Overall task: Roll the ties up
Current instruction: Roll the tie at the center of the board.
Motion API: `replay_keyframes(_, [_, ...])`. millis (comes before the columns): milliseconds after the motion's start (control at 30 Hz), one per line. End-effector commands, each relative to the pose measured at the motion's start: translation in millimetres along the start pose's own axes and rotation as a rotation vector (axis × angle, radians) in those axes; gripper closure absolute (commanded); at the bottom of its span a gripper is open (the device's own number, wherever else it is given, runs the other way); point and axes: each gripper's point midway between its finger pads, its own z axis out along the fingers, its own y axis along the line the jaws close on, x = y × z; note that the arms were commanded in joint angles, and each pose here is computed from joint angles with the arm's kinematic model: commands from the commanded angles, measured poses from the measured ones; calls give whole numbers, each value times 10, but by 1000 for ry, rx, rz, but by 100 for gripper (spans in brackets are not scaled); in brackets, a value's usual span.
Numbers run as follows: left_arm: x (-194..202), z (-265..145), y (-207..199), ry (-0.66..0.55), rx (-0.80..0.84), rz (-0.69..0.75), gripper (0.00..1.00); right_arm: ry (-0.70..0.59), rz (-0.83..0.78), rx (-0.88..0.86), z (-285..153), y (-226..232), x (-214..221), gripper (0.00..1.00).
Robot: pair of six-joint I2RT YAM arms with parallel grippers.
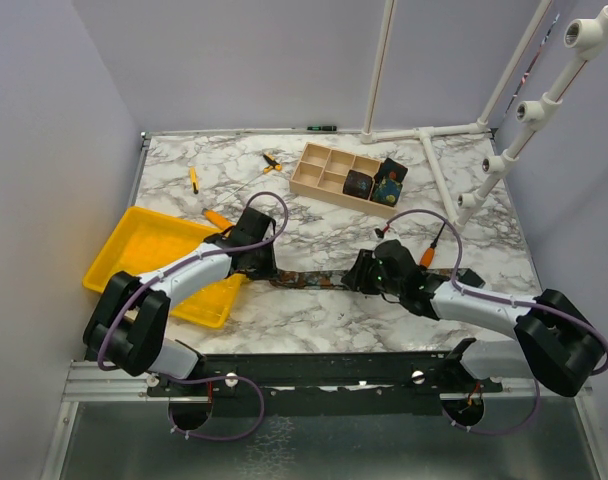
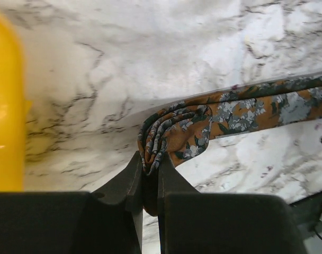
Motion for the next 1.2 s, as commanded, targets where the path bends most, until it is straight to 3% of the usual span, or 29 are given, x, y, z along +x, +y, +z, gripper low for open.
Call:
replay_keyframes(0, [4, -255, 466, 2, -302, 83, 100, 2, -13, 60, -60, -181, 71, 60])
replay_keyframes(267, [-72, -477, 616, -25, -524, 154, 100, -3, -13, 58, -111, -217, 104, 62])
replay_keyframes(733, [-111, -442, 329, -93, -826, 300, 100, 5, 14, 46, -226, -322, 259, 63])
replay_keyframes(1167, [-77, -194, -177, -146, -880, 355, 100, 5, -7, 70, -292, -449, 337, 64])
